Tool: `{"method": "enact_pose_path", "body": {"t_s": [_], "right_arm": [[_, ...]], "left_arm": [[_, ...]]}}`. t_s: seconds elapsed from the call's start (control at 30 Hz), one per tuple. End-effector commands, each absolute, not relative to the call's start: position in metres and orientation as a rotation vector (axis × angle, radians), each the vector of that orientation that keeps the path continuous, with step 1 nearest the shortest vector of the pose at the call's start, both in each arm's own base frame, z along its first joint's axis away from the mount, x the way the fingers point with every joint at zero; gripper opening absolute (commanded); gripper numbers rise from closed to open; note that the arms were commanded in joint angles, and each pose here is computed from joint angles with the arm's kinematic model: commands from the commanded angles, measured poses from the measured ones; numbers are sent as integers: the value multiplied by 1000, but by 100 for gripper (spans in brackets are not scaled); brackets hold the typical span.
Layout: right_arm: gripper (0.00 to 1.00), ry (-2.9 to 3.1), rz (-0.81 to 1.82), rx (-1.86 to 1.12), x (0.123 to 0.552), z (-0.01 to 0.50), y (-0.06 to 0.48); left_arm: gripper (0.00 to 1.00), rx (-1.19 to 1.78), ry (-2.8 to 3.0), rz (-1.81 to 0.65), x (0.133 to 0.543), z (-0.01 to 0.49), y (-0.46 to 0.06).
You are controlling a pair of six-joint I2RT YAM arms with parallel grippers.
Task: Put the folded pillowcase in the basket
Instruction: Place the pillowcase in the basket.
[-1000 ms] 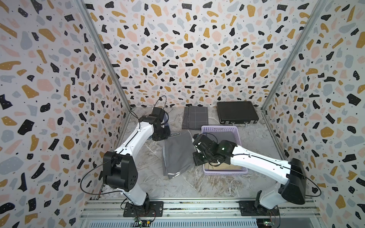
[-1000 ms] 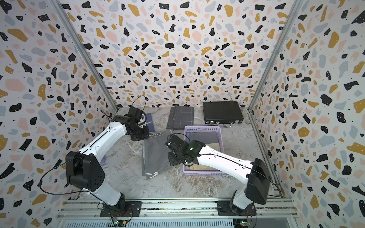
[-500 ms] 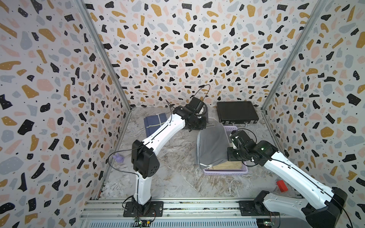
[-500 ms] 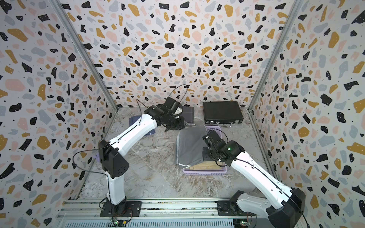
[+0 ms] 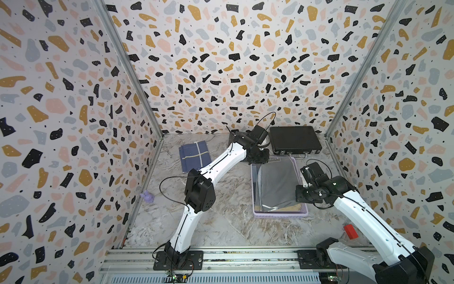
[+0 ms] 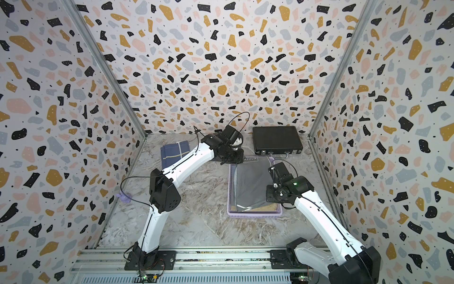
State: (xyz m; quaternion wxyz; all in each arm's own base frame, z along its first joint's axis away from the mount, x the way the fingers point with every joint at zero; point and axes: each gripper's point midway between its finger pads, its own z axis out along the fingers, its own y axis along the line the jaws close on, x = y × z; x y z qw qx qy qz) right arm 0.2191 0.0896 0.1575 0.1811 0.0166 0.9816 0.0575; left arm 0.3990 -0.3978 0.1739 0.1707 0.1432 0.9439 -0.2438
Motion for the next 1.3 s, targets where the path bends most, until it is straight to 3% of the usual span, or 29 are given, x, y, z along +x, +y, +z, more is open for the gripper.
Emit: {"method": "enact_pose_path", "body": {"t_s": [0.0,0.13,0.17,0.23,0.27,0.33,0.37,0.4,0.43,0.57,0.77,0.9,1.27], "right_arm": [[0,2786,168,30,221,153,88],[0,2841,162,42,223,132,87],[0,2847,165,45,224,127,87],[0,2874,155,55,223,116,86],[1,2883,138,58,222,112,84],[27,2879,102,74,220,110,78],[33,2870,95,75,220,112,77],[41,2852,88,81,220,115,75],[48,2833,76,88,220,120,72],[58,2805,39,90,217,134,65],[57,2770,8,95,217,142,58],[57,2784,-10,103,221,131,58],[56,2811,-24,168,240,111,64]], "left_arm": [[0,429,2688,-680,406,154,-406],[0,408,2735,-612,408,127,-400],[6,412,2740,-596,409,121,-399],[40,414,2760,-572,409,110,-397],[51,414,2766,-570,410,107,-396],[70,409,2762,-568,411,110,-392],[79,419,2751,-577,411,116,-391],[97,427,2732,-585,410,125,-391],[100,437,2707,-599,410,137,-391],[100,490,2610,-699,401,191,-393],[100,471,2539,-651,380,237,-362],[100,442,2642,-508,361,199,-330],[100,369,2801,-545,328,110,-321]]}}
